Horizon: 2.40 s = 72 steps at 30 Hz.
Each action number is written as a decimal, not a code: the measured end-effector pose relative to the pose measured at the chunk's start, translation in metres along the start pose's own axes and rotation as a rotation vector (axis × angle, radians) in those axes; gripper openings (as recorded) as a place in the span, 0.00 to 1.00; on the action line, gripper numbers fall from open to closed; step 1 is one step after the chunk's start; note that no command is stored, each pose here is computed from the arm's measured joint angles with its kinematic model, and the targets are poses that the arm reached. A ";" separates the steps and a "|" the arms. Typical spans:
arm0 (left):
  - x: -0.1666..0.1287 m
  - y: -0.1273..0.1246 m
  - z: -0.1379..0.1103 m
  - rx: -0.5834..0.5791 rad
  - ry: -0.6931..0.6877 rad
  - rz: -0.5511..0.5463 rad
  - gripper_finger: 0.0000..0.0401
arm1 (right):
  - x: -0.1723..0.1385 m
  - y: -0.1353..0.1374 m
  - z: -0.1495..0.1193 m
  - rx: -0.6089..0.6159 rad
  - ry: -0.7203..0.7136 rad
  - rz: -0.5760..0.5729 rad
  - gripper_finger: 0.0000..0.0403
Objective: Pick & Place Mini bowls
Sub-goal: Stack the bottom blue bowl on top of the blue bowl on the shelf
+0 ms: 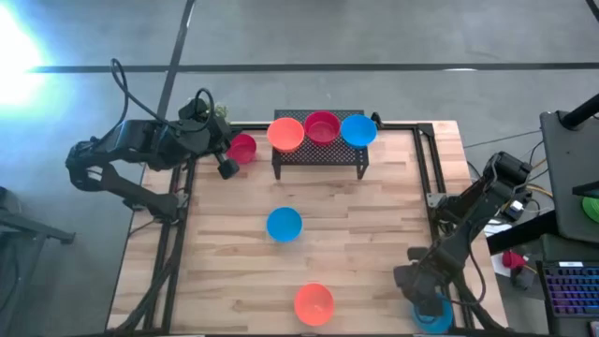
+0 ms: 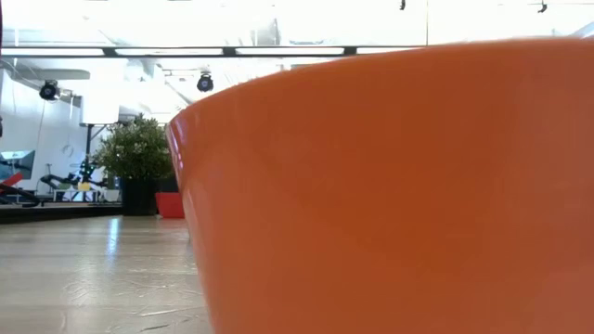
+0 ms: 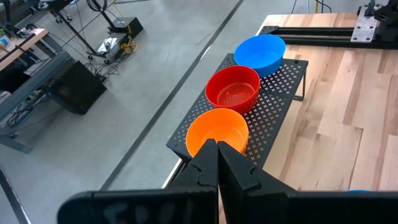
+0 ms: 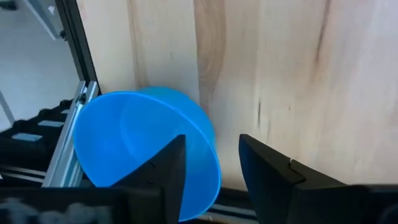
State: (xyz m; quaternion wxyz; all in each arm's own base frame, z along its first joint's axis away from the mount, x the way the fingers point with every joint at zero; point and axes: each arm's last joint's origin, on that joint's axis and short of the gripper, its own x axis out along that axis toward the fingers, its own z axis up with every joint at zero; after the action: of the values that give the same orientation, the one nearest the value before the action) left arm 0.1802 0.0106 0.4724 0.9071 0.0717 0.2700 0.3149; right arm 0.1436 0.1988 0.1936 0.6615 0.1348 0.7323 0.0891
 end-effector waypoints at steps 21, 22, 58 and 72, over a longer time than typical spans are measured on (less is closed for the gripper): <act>0.000 0.000 0.000 0.000 0.000 0.000 0.00 | 0.033 -0.014 -0.011 -0.059 -0.003 0.032 0.37; 0.000 0.000 0.000 0.000 0.000 0.000 0.00 | 0.034 -0.014 -0.011 -0.047 -0.007 0.039 0.37; 0.000 0.000 0.000 0.008 0.001 0.001 0.00 | -0.029 0.000 0.003 0.504 -0.333 0.329 0.02; 0.003 -0.002 -0.002 0.019 0.013 0.002 0.00 | -0.146 -0.039 0.013 0.549 -0.728 0.238 0.02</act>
State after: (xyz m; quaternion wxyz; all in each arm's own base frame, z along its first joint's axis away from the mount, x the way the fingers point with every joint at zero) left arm 0.1817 0.0106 0.4688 0.9043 0.0785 0.2788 0.3135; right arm 0.1668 0.1151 0.3177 0.8002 0.4103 0.4288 -0.0859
